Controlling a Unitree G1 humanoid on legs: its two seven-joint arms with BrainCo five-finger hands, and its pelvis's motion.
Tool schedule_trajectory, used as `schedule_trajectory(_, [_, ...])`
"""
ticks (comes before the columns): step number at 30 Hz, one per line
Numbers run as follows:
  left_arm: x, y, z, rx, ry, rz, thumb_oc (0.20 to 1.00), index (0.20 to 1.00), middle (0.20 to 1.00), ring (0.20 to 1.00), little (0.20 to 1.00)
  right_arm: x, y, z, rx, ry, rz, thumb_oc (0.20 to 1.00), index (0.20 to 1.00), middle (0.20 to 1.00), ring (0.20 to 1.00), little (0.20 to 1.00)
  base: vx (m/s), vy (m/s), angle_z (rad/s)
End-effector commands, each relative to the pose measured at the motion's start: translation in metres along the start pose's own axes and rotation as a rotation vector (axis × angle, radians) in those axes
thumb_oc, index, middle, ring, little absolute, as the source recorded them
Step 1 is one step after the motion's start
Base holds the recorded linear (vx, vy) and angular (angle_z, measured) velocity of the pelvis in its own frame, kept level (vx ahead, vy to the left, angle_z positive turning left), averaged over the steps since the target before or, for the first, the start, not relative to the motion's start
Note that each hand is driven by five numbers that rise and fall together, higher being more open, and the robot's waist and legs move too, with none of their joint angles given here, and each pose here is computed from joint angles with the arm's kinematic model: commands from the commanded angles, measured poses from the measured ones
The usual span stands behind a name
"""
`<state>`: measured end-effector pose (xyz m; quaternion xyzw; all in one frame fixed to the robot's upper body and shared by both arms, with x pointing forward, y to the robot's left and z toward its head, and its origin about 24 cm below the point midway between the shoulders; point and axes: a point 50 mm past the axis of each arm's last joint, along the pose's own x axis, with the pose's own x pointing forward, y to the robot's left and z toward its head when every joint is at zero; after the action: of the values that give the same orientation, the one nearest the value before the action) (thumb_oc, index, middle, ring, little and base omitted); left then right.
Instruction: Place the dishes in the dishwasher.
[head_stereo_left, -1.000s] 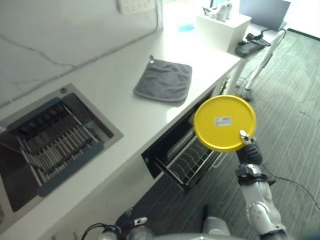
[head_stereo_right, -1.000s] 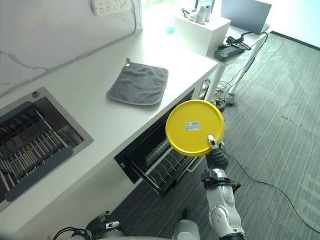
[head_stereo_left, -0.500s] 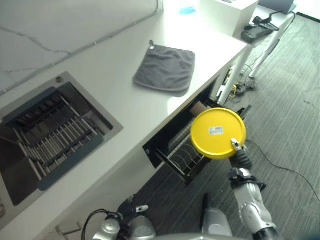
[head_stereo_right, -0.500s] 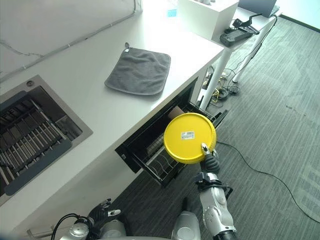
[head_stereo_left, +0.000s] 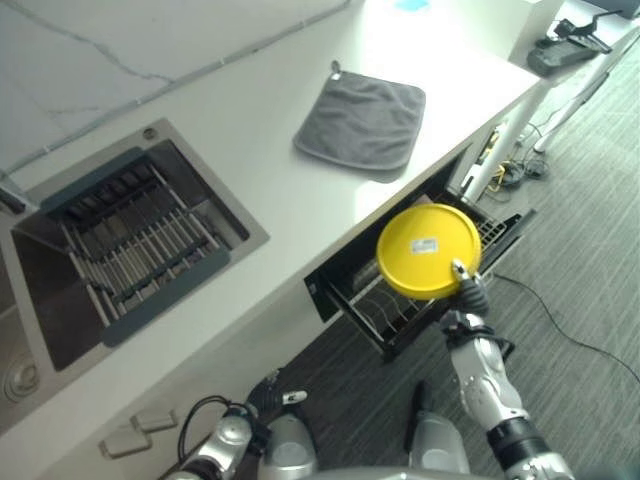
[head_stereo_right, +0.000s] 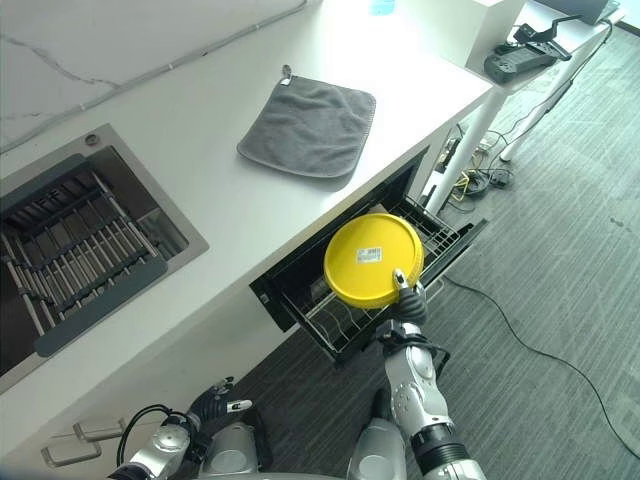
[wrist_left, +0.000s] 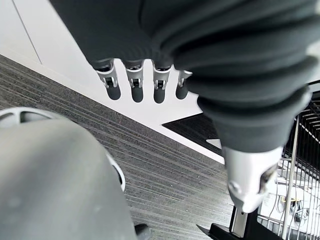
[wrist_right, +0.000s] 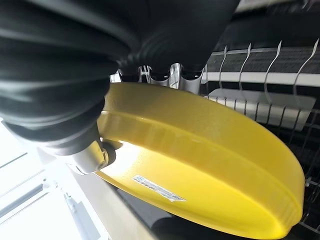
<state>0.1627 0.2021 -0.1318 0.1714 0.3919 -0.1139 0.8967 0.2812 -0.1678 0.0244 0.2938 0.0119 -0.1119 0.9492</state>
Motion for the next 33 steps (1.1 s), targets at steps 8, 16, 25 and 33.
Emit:
schedule_trajectory(8, [-0.001, -0.047, -0.01, 0.135, 0.07, -0.24, 1.0, 1.0, 1.0, 1.0, 1.0, 0.04, 0.049, 0.037, -0.027, -0.046, 0.024, 0.2, 0.2, 0.2, 0.2, 0.2, 0.03, 0.027, 0.07])
schedule_trajectory(16, [0.003, -0.038, -0.001, 0.166, 0.059, -0.244, 1.0, 1.0, 1.0, 1.0, 1.0, 0.068, 0.047, 0.047, -0.139, 0.07, -0.057, 0.2, 0.2, 0.2, 0.2, 0.2, -0.02, 0.005, 0.07])
schedule_trajectory(25, [0.005, -0.029, 0.003, 0.21, 0.043, -0.237, 1.0, 1.0, 1.0, 1.0, 1.0, 0.091, 0.022, 0.067, -0.583, 0.043, -0.134, 0.2, 0.2, 0.2, 0.2, 0.2, -0.02, -0.021, 0.08])
schedule_trajectory(33, [0.007, -0.016, 0.016, 0.239, -0.01, -0.232, 1.0, 1.0, 1.0, 1.0, 1.0, 0.108, 0.031, 0.116, -1.231, -0.129, 0.043, 0.2, 0.2, 0.2, 0.2, 0.2, -0.05, -0.012, 0.1])
